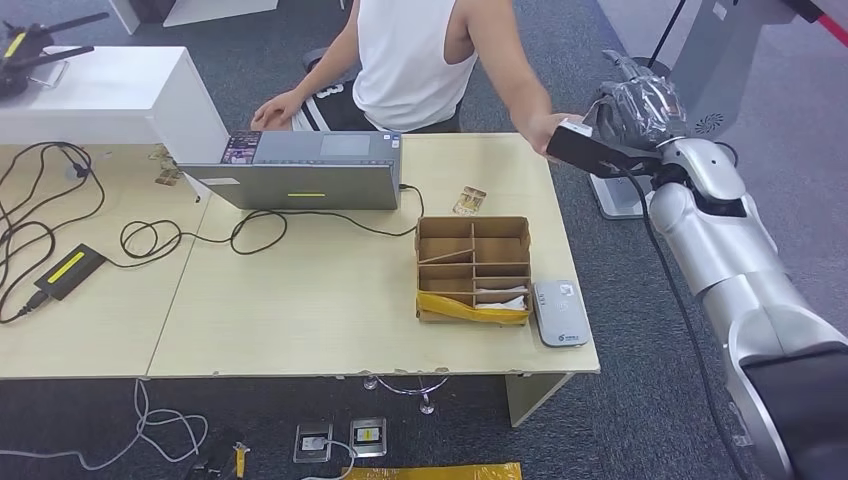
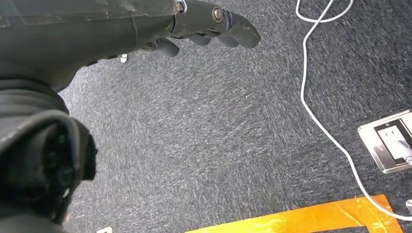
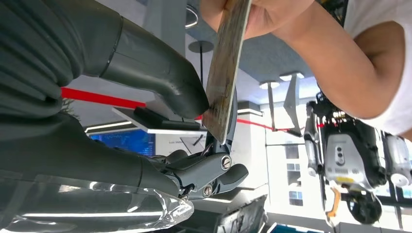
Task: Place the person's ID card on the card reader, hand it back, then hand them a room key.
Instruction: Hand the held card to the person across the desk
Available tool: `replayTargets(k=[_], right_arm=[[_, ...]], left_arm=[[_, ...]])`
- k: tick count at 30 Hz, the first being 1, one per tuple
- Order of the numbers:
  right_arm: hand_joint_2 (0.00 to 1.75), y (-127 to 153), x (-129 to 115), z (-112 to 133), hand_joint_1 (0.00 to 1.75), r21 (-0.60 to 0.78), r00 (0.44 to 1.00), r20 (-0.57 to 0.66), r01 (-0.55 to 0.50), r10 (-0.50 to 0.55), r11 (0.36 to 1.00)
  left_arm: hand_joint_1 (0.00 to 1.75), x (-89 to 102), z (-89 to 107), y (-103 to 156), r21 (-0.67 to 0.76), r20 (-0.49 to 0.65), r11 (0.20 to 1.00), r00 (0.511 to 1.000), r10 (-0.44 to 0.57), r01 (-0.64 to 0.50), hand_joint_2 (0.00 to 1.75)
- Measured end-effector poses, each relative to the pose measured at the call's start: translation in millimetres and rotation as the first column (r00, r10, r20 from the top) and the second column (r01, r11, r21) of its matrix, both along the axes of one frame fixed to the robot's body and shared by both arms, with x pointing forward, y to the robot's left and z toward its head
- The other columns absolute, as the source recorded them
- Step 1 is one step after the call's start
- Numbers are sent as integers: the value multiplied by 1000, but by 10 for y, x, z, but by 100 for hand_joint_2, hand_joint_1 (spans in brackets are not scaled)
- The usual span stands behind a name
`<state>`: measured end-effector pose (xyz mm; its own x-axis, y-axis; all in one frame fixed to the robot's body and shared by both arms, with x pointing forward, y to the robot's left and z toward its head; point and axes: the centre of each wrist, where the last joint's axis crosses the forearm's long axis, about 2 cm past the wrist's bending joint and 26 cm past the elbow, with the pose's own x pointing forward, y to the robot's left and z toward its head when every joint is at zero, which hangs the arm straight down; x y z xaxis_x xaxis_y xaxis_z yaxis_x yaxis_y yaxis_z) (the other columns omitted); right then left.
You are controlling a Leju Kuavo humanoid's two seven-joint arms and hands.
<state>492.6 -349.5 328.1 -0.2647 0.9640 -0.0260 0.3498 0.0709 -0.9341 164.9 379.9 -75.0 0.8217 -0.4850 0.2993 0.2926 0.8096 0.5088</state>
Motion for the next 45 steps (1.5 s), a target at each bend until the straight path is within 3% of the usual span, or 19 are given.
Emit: replayTargets(k=[5,6,10,22,26,29,33,38,42,45], right_arm=[[175,18,19,-127,175,-18,998,-56,10,-11,1000],[175,24,20,-145,168,-21,998,-62,10,-11,1000],[175,53,22,-208,0,-31,996,-84,8,-11,999],[175,114,9,-392,0,-54,994,-113,3,-9,999],[175,43,-14,-394,0,36,1000,-11,22,-22,999],[175,-167,-60,-302,0,133,989,129,53,-71,990],[175,-639,-228,-90,0,219,921,351,97,-171,971],[175,-1550,-660,163,0,264,796,525,183,-300,947],[175,-2530,-1319,172,0,107,730,596,343,-336,933],[175,-3058,-1833,162,0,-59,717,605,473,-346,879]], left_arm=[[0,-1,0,2,0,0,1000,1000,1,-1,0],[0,-2,0,2,-1,0,1000,1000,2,-2,0],[0,-4,-1,6,-2,0,1000,1000,7,-7,0],[0,-50,-13,31,-1,-6,1000,1000,20,-20,0],[0,-129,-37,44,9,-10,999,999,31,-31,0],[0,-212,-60,58,21,-15,999,999,36,-36,0],[0,-313,-89,66,34,-23,998,999,49,-48,0],[0,-483,-130,95,45,-29,997,997,70,-69,0],[0,-632,-154,154,57,-39,995,995,87,-85,0],[0,-712,-164,191,71,-43,992,993,106,-103,0]])
